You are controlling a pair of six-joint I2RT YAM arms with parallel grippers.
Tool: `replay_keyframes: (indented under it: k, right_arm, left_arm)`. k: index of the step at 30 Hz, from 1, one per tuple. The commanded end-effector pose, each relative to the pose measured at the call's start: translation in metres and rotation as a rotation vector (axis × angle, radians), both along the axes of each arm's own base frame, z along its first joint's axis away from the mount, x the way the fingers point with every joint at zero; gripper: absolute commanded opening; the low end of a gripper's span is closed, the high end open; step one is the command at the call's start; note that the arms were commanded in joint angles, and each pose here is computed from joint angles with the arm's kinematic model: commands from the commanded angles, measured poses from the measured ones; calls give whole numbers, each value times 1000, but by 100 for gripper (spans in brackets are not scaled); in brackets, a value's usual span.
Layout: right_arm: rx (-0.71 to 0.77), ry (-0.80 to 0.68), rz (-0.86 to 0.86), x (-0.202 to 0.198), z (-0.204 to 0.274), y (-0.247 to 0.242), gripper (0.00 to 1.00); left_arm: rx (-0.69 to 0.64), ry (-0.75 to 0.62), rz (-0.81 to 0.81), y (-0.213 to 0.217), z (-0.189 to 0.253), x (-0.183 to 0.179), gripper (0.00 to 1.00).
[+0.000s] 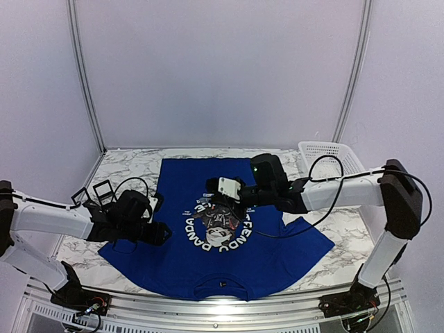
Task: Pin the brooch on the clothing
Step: Pick up the flattened clothing from the center of the board.
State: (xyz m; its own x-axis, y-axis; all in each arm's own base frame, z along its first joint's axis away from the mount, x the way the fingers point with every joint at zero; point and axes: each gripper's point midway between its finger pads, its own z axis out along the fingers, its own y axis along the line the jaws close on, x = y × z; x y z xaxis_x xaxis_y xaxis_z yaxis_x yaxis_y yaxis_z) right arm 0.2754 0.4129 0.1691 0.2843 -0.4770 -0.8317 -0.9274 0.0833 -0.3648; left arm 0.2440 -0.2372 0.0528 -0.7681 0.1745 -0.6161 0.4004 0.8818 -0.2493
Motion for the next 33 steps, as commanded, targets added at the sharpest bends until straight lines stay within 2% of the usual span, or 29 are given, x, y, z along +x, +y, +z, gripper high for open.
replay_keyframes:
  k: [1, 5, 9, 15, 18, 19, 22, 27, 33]
  right_arm:
    - [40, -137, 97, -7, 6, 33, 0]
    - [-5, -173, 135, -21, -24, 44, 0]
    - [-20, -183, 175, -34, -43, 53, 0]
    - [-15, -156, 194, -38, -55, 64, 0]
    - [-24, -147, 200, -39, -62, 67, 0]
    - [-30, -146, 198, -39, -66, 68, 0]
    - [-41, -148, 204, -42, -75, 70, 0]
    - [-40, -183, 191, -46, -83, 77, 0]
    - [34, -238, 101, -43, -78, 86, 0]
  left_arm:
    - [45, -163, -206, -41, 17, -16, 58]
    - [66, -164, -261, -41, 1, -35, 59]
    - [187, -147, -216, -12, -23, -37, 59]
    - [185, -88, -300, -18, -46, -51, 66]
    - [211, -38, -297, -14, -62, -55, 65]
    - [212, -26, -298, -14, -65, -57, 60]
    - [193, -24, -305, -16, -62, -59, 33]
    - [101, -69, -343, -28, -35, -61, 2]
    - [10, -79, -374, -36, -17, -68, 0]
